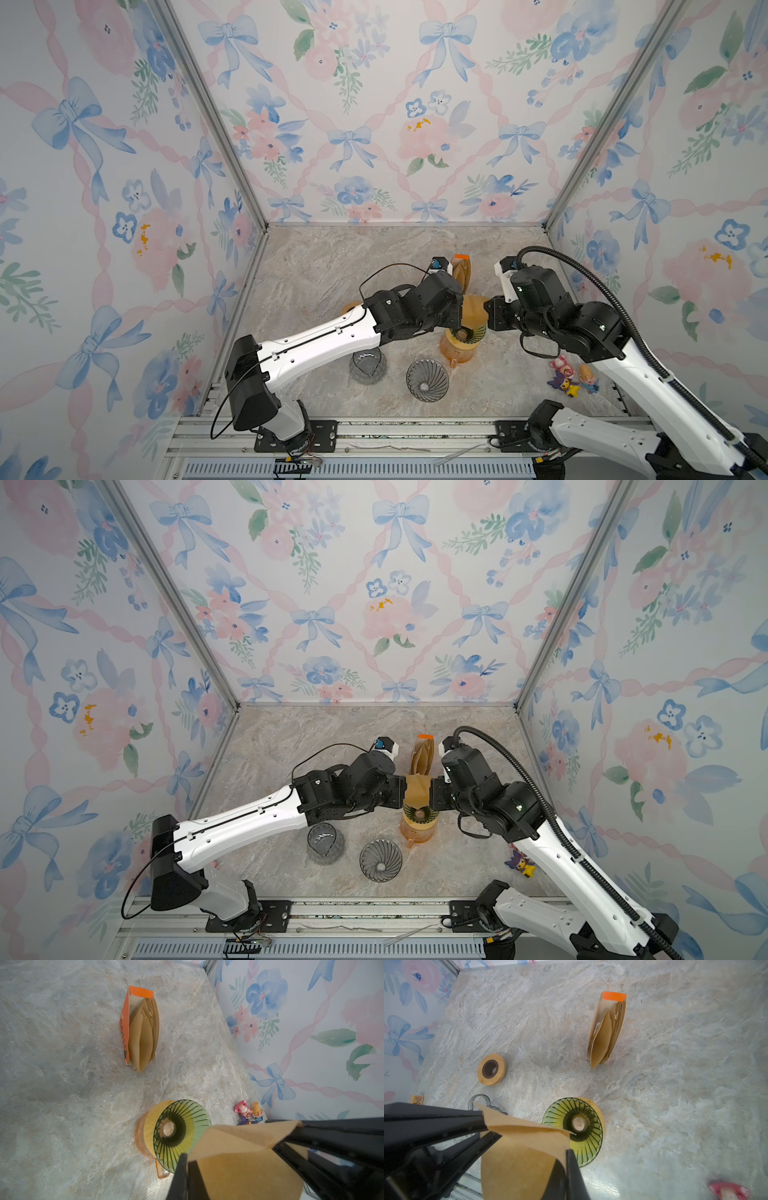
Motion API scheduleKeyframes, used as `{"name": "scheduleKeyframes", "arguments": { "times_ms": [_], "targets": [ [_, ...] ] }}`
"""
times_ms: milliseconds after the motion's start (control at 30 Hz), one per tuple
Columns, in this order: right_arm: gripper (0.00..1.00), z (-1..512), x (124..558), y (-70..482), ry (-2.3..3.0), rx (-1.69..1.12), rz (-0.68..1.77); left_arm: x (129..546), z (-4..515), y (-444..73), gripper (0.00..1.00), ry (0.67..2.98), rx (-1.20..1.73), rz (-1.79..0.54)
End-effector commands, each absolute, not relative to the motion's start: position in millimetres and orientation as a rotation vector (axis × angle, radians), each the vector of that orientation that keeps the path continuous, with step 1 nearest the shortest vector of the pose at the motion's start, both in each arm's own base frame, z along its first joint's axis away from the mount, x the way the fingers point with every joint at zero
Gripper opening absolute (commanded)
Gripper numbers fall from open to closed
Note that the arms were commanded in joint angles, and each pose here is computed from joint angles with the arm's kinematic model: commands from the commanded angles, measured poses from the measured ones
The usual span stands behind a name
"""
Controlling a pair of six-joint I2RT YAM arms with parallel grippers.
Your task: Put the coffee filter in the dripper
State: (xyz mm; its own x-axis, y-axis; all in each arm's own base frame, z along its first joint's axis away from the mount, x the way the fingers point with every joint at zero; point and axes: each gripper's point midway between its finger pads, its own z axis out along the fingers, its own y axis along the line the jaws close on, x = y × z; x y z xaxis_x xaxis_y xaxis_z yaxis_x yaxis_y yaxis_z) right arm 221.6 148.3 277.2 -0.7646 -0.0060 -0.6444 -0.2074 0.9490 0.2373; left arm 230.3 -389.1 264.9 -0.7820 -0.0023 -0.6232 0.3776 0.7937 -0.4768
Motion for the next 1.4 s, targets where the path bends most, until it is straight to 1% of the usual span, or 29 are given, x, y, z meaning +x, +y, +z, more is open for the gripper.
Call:
{"name": "scheduleKeyframes", "arguments": {
  "times_ms": [0,233,533,1033,1367],
  "targets": [
    [0.06,264.0,213.0,150.8,2.477,-0.193,0.453,230.5,262.0,-394.0,0.00,2.380,0.327,-0.798],
    [0.06,237.9,218.5,149.6,2.526,-0.160,0.464,234.4,239.1,-407.5,0.00,2.444,0.386,-0.743],
    [0.06,215.6,226.0,140.9,2.574,-0.123,0.438,252.3,219.2,-405.5,0.00,2.482,0.362,-0.670],
    [0.07,198.0,233.6,145.0,2.594,-0.119,0.458,257.1,201.0,-414.9,0.00,2.521,0.379,-0.658],
    [0.08,186.4,234.8,140.1,2.613,-0.095,0.454,259.1,194.7,-415.8,0.07,2.534,0.374,-0.647]
  ]
}}
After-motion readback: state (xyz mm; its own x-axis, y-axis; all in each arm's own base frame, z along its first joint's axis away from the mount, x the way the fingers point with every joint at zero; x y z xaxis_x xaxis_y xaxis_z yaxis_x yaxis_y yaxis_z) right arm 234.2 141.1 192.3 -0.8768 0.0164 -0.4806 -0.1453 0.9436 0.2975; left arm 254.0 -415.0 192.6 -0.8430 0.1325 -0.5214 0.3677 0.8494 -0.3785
